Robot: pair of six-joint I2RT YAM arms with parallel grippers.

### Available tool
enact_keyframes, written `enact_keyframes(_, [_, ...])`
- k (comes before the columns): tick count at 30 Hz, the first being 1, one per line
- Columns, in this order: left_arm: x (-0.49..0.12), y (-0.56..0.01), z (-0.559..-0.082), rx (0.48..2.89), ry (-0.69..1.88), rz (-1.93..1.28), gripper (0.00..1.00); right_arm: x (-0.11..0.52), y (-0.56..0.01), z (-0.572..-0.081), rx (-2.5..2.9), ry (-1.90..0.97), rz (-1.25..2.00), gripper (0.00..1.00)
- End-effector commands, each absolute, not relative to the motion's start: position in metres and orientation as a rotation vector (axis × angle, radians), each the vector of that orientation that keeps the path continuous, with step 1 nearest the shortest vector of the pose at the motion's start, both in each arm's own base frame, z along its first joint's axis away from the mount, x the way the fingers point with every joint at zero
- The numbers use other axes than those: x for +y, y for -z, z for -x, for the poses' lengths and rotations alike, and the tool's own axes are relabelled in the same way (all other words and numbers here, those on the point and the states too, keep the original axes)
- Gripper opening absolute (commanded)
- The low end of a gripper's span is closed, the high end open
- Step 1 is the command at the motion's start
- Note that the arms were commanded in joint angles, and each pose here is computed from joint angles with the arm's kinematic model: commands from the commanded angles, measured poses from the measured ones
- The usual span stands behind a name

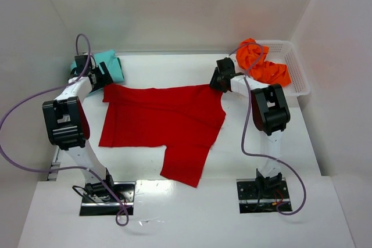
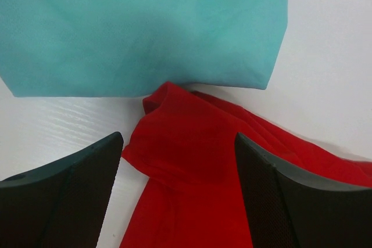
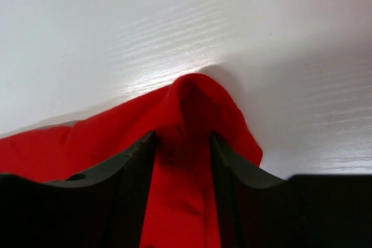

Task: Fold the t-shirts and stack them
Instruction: Fold the flattened tshirt in 1/3 of the way

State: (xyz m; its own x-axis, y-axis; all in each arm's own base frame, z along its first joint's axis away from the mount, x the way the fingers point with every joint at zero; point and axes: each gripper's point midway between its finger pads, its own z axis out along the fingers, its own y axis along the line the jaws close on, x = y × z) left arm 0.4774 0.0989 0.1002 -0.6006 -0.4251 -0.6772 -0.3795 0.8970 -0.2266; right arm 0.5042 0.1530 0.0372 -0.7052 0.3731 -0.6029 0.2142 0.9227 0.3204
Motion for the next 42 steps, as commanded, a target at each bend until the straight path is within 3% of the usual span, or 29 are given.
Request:
enact_keyframes(1, [0.103,-0.111,-0.49,2.244,0.084,0.558,0.85,0.154,-0.044,-0.517,2.361,-0.299,-0.399,0.46])
enact_keyframes(4, [0.103,-0.111,-0.49,2.246,0.08,0.548,0.84,0.154,-0.036,-0.519,2.39,-0.282,-0.391,0.32])
enact_keyframes(10, [0.104,-0.109,-0.487,2.257,0.065,0.545,0.84,0.137,-0.035,-0.521,2.39,-0.249,-0.415,0.19])
enact_keyframes(11, [0.103,-0.11,-0.488,2.26,0.072,0.529,0.84,0.136,-0.034,-0.521,2.391,-0.244,-0.402,0.11])
enact_keyframes(18, [0.1,-0.104,-0.483,2.282,0.081,0.519,0.84,0.104,-0.035,-0.521,2.396,-0.205,-0.418,0.0])
enact_keyframes(33, [0.075,-0.12,-0.444,2.28,0.184,0.501,0.84,0.065,-0.061,-0.552,2.358,-0.075,-0.395,0.0])
enact_keyframes(38, [0.03,-0.122,-0.437,2.332,0.186,0.389,0.84,0.044,-0.069,-0.571,2.334,-0.08,-0.417,0.0])
enact_keyframes(42, [-0.003,-0.122,-0.43,2.397,0.135,0.309,0.84,0.044,-0.081,-0.581,2.305,-0.08,-0.391,0.06])
